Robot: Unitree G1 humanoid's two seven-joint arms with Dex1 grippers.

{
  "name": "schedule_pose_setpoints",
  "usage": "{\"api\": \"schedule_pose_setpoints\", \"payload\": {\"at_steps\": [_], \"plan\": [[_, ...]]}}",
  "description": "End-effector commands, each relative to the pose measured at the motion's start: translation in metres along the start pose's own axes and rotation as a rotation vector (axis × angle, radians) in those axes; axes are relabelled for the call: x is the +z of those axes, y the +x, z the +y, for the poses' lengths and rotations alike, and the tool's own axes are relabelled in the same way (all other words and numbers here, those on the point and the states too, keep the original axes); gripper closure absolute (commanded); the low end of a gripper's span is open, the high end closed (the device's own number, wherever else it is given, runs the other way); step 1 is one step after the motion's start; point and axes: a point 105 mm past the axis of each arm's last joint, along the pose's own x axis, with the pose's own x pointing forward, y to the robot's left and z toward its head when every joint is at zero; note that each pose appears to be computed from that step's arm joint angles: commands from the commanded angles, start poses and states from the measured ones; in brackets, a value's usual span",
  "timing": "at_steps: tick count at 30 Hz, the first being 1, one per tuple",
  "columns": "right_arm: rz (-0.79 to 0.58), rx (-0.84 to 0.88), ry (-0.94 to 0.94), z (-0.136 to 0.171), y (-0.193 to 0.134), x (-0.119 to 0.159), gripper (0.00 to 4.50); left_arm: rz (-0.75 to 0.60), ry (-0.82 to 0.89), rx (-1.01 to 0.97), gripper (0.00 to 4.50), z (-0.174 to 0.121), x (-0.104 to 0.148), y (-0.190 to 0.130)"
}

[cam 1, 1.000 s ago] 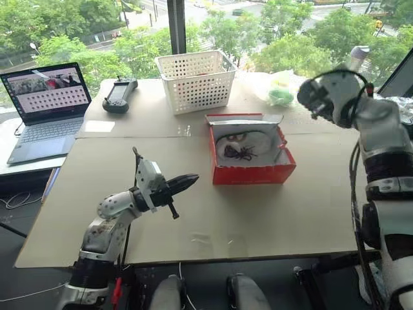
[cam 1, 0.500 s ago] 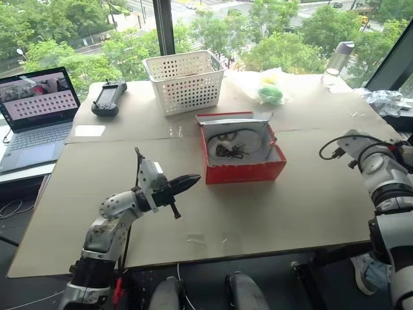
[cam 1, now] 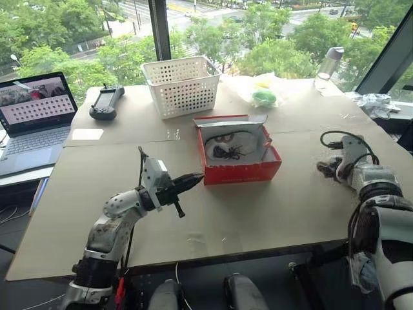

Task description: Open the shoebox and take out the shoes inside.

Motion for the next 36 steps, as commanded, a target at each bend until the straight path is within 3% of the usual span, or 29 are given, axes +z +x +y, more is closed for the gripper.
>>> {"api": "schedule_pose_setpoints", "payload": {"at_steps": [1,4,6,9,12,15,18,22,25,30,36], "plan": [[-0.043,0.029,0.072,0.005,0.0,0.01,0.62,-0.028,0.033,-0.019,4.5,-0.004,0.012,0.005],[-0.215,-0.002,-0.059,0.003,-0.014,0.067,0.62,-0.025,0.033,-0.014,4.5,-0.002,0.013,0.004],[-0.342,0.027,-0.242,0.018,-0.029,0.113,0.62,-0.023,0.033,-0.01,4.5,-0.001,0.013,0.003],[-0.524,0.183,-0.429,0.063,-0.064,0.175,0.62,-0.019,0.032,-0.006,4.5,0.0,0.012,0.002],[-0.636,0.353,-0.615,0.112,-0.094,0.2,0.62,-0.016,0.03,-0.007,4.5,-0.001,0.011,0.002],[-0.688,0.641,-0.892,0.188,-0.122,0.186,0.62,-0.014,0.03,-0.004,4.5,0.0,0.011,0.003],[-0.647,0.744,-0.989,0.212,-0.124,0.164,0.62,-0.013,0.031,-0.003,4.5,0.001,0.011,0.004],[-0.539,0.776,-1.1,0.222,-0.104,0.133,0.62,-0.012,0.031,-0.003,4.5,0.0,0.011,0.003],[-0.45,0.673,-1.252,0.215,-0.073,0.112,0.62,-0.011,0.029,0.005,4.5,0.0,0.011,0.001],[-0.43,0.602,-1.332,0.208,-0.056,0.106,0.62,-0.01,0.026,0.012,4.5,-0.001,0.011,0.0],[-0.478,0.562,-1.28,0.211,-0.048,0.108,0.62,-0.008,0.016,0.018,4.5,-0.001,0.011,-0.002]]}}
